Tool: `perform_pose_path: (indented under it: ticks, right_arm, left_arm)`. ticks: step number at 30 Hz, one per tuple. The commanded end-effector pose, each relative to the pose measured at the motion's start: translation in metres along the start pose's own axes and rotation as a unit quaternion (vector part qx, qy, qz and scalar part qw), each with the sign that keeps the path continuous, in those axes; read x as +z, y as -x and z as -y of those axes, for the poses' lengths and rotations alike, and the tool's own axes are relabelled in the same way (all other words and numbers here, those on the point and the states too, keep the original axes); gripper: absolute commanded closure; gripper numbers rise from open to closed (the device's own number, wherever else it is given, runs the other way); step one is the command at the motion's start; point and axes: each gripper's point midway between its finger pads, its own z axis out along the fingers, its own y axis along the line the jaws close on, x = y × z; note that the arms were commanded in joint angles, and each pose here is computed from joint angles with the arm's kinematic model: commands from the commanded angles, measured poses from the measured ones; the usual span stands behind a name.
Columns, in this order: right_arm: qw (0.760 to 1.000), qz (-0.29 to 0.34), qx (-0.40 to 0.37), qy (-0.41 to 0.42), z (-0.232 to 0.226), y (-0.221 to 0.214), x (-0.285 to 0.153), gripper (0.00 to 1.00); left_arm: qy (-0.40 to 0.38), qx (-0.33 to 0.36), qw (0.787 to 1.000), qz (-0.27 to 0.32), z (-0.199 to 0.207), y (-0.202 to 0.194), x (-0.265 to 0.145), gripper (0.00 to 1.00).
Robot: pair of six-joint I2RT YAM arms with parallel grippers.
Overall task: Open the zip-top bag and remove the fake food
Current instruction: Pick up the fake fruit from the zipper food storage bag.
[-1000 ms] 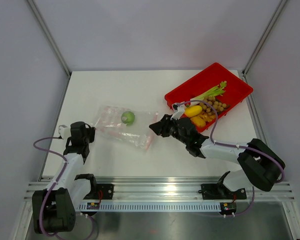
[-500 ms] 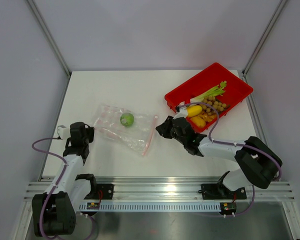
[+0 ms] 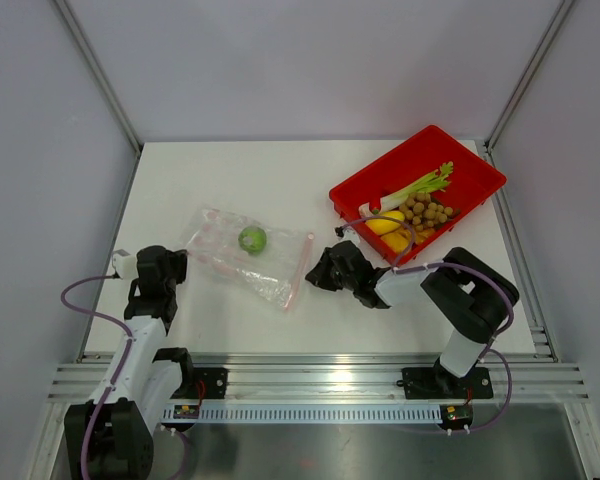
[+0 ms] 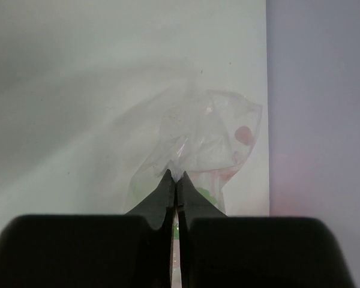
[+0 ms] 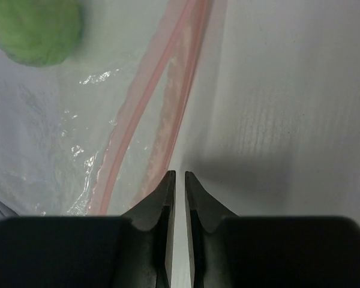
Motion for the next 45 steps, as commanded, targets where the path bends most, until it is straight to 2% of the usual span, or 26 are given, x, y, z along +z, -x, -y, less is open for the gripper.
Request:
perform_pose_path:
  ticks: [1,9,15,23,26,33,36,37,39,45]
  right_arm:
    - [0.997,0.028,0.008,0.071,-0.042,0.021,0.003,0.82]
    - [0.992,0.012,-0.002,0.127,-0.065,0.017,0.008,0.78]
    - [0.989,0.012,-0.001,0.15,-0.074,0.017,0.014,0.73]
    - [0.985,0.008,-0.012,0.173,-0.083,0.017,0.016,0.44]
    - [0.981,0.003,-0.017,0.193,-0.091,0.016,0.017,0.41]
    - [0.983,0.005,-0.02,0.181,-0.088,0.017,0.026,0.37]
    - [0.984,-0.001,-0.033,0.173,-0.088,0.016,0.029,0.33]
    - [0.986,0.004,-0.038,0.163,-0.084,0.017,0.03,0.27]
    - [0.986,0.011,-0.046,0.16,-0.083,0.018,0.031,0.23]
    - [0.982,-0.002,-0.071,0.176,-0.094,0.013,0.038,0.19]
  left_arm:
    - [-0.021,-0.011,1.0,-0.003,0.011,0.0,-0.001,1.0]
    - [-0.03,-0.011,0.999,-0.013,0.015,-0.003,-0.003,1.0]
    - [-0.069,-0.004,0.997,-0.03,0.036,-0.006,-0.012,1.0]
    - [-0.132,0.0,0.991,-0.029,0.071,0.0,-0.039,1.0]
    - [-0.142,0.004,0.989,-0.044,0.082,-0.001,-0.048,1.0]
    - [-0.172,0.005,0.984,-0.053,0.101,0.002,-0.069,1.0]
    - [-0.176,0.009,0.983,-0.052,0.105,0.004,-0.076,1.0]
    - [-0.17,0.011,0.984,-0.053,0.102,0.004,-0.075,1.0]
    - [-0.166,0.01,0.984,-0.064,0.098,-0.001,-0.075,1.0]
    - [-0.181,0.01,0.979,-0.097,0.104,-0.011,-0.081,1.0]
